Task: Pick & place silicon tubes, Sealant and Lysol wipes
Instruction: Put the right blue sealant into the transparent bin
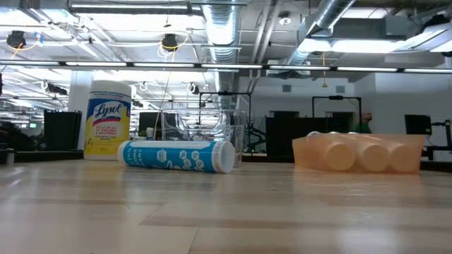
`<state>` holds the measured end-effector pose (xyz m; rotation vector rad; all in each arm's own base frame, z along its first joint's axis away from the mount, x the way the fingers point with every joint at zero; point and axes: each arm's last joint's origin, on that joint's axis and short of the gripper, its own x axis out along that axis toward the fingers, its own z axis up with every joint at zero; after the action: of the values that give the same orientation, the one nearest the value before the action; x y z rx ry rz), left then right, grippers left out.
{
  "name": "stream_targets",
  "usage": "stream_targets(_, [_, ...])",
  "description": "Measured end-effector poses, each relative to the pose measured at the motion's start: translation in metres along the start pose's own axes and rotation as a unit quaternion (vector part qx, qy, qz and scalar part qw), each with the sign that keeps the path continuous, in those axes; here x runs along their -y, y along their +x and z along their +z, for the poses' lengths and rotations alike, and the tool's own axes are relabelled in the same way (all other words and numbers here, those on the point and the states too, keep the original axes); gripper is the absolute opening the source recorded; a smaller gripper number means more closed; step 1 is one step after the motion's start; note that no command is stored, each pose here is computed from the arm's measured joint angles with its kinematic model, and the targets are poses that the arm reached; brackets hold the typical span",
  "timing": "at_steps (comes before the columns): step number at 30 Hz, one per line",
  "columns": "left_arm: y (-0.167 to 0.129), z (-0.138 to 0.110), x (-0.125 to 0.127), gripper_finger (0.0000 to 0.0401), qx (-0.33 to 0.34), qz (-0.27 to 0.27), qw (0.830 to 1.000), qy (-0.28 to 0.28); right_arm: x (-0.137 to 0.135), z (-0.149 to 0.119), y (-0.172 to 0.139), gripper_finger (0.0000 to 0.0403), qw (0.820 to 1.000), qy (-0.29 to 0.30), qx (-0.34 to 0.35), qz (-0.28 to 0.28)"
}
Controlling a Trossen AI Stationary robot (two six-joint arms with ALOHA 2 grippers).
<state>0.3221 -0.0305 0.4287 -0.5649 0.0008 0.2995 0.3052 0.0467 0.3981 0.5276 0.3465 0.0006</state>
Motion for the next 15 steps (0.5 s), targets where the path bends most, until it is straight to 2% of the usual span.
stream_targets(5, [0.0035,-0.0008,-0.0016,0.0205,0.001,0.002,1.000,-0.003,0.0012,0.0004,0.0001,0.0201,1.000,0.003,0.001,-0.004])
stream_targets(15, [0.0051,0.0014,-0.0047,0.0202,0.003,0.004,1.000,-0.004,0.0013,0.0006,0.0001,0.0201,1.000,0.003,0.003,-0.007])
